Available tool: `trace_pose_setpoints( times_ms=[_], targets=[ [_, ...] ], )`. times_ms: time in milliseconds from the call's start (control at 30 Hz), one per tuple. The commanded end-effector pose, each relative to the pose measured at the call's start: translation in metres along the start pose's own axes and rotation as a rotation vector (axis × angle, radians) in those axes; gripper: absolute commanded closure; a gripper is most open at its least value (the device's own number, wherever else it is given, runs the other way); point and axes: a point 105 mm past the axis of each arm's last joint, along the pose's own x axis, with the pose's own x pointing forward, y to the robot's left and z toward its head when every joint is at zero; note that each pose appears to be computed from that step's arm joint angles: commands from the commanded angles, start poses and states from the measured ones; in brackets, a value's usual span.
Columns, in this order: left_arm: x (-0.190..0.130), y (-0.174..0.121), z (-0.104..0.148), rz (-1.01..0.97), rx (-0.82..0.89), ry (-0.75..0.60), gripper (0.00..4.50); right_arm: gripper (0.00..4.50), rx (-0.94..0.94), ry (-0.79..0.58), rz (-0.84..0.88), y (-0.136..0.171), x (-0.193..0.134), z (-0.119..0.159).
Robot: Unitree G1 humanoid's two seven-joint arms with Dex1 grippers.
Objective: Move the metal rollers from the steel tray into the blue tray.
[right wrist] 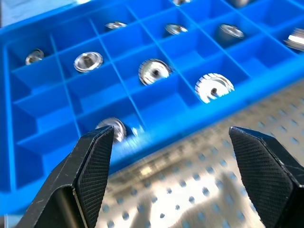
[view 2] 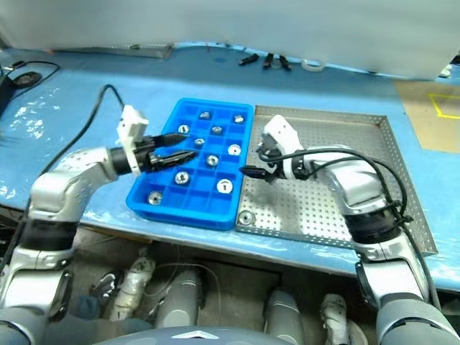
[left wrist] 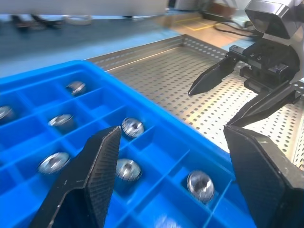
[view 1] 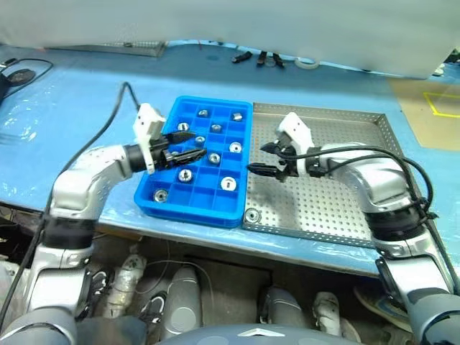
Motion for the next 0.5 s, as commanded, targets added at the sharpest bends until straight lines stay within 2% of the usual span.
trace_pose_setpoints(
  times_ms=[33,200,333,500],
  targets=[
    [0.021,-0.004,0.009,-0.113,0.059,-0.017,0.86,0.37,-0.009,-0.05,-0.082,-0.005,-0.025,0.01],
    [0.056,-0.014,0.012,-0.276,0.086,-0.011,0.86,0.37,0.03,-0.047,-0.155,0.003,-0.053,-0.005],
    [0.069,-0.016,0.013,-0.342,0.088,-0.007,0.86,0.37,0.048,-0.028,-0.134,0.02,-0.052,-0.018],
    [0.074,-0.021,0.009,-0.401,0.092,0.013,0.86,0.37,0.087,-0.015,-0.152,0.022,-0.05,-0.03]
  ],
)
